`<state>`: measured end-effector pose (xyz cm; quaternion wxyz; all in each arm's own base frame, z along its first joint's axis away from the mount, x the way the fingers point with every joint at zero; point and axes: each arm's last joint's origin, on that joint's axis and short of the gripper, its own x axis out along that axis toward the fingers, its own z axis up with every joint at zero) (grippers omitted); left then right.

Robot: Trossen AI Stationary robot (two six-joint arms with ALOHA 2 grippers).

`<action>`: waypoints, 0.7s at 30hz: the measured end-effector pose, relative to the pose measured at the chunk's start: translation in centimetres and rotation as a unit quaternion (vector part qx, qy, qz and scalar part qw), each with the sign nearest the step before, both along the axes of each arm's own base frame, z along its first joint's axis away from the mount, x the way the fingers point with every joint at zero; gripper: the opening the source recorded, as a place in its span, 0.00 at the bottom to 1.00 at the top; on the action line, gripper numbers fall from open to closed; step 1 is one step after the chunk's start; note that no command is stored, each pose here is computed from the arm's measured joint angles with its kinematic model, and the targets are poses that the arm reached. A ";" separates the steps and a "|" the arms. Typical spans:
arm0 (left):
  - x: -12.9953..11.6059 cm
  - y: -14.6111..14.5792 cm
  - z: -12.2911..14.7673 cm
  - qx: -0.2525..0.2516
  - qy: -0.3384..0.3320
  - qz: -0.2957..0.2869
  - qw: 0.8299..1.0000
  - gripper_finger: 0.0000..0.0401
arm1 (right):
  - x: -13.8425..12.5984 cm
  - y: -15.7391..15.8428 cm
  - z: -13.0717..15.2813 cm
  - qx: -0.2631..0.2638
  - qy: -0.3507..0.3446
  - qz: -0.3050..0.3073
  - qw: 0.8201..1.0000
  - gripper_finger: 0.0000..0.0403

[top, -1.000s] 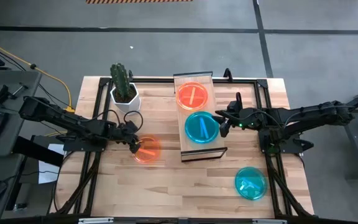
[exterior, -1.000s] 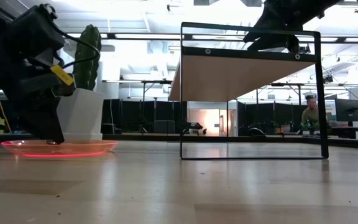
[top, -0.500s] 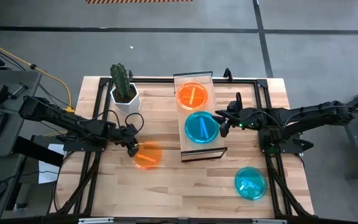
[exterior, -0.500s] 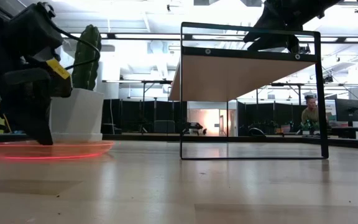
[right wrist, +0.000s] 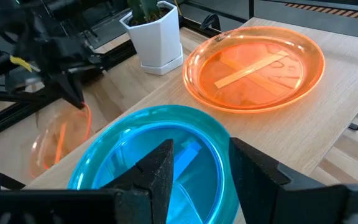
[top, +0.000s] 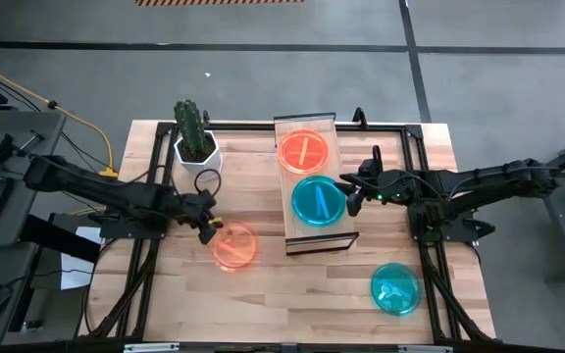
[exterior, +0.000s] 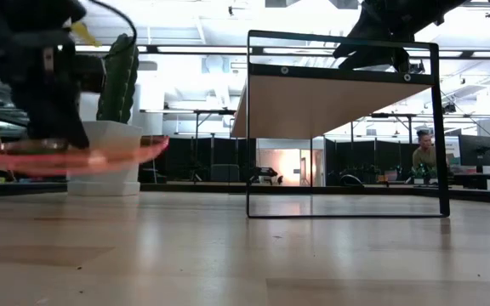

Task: Place and stack plates onto a shelf
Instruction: Stack the orange plate on top of the orange plates on the shelf

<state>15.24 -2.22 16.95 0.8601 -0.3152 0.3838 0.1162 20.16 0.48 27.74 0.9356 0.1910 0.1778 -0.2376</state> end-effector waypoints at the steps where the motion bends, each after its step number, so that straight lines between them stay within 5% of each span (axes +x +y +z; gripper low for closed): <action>1: 0.0 0.0 0.6 0.003 -0.004 -0.002 1.000 0.00 | 0.0 0.0 0.0 0.000 0.000 0.000 1.000 0.34; 12: 0.2 1.4 10.5 0.142 -0.085 0.040 0.985 0.00 | 0.0 0.0 0.0 -0.007 0.004 0.005 1.000 0.34; 21: 5.3 6.1 16.0 0.259 -0.172 0.066 0.948 0.00 | 0.0 0.0 0.0 -0.009 0.004 0.007 1.000 0.34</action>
